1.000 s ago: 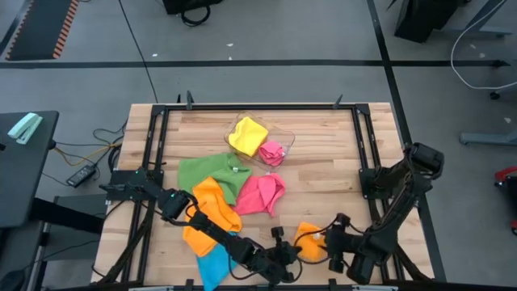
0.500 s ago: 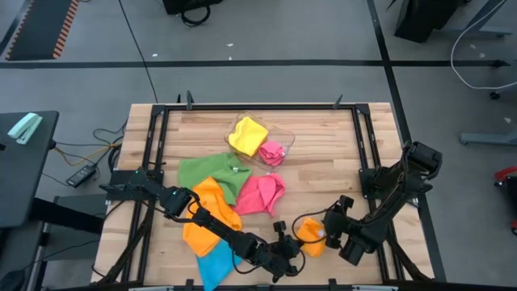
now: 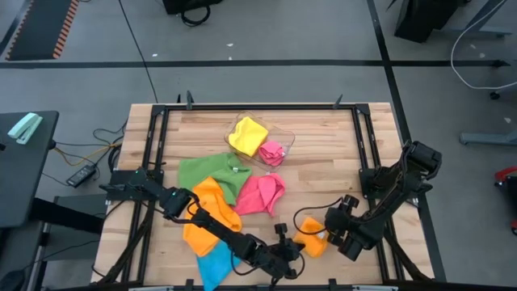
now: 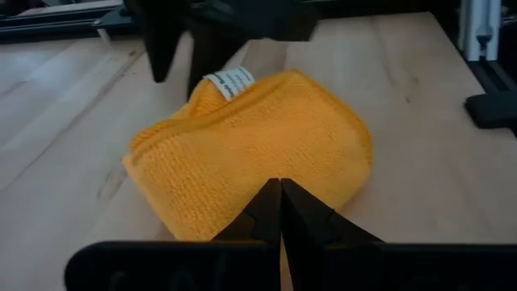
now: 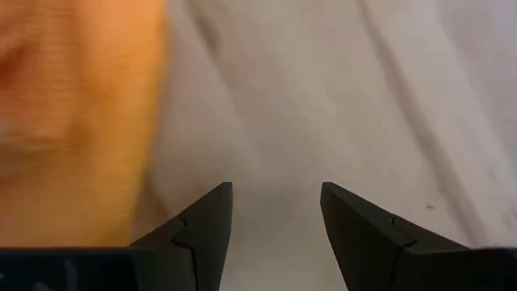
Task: Fold microfiber towels
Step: Fold the right orange microfiber cloth
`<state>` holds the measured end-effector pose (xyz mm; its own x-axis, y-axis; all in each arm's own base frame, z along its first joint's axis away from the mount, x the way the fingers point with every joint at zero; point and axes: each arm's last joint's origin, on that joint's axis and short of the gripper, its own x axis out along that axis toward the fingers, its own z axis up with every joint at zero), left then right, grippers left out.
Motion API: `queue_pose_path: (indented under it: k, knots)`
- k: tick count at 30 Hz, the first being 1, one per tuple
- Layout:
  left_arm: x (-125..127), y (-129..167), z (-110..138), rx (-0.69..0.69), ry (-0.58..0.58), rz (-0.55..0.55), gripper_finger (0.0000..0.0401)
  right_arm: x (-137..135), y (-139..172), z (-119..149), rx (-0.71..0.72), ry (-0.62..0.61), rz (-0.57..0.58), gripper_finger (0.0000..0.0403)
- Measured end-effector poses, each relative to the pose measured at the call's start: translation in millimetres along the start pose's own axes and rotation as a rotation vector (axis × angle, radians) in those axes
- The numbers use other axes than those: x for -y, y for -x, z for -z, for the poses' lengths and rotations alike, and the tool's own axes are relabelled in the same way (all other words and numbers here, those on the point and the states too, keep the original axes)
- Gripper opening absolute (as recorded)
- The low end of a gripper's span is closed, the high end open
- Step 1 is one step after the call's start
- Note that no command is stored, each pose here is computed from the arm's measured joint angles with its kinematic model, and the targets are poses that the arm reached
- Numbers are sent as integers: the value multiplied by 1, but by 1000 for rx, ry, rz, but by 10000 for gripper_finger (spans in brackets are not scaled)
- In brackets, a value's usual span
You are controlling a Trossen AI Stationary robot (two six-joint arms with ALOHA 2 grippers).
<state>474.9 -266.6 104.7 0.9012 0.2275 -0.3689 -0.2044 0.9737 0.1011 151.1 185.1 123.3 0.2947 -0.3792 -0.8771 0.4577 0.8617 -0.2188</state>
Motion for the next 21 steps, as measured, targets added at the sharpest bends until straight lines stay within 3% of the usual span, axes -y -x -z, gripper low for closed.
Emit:
queue_pose_path:
  k: [12, 21]
  knots:
    - [-10, -8, -2, 0, 13, -17, 18, -33, 4, -6, 106, 6, -291, 200]
    - [-14, -13, -7, 22, 84, -5, 17, -47, -8, -3, 122, -22, -325, 200]
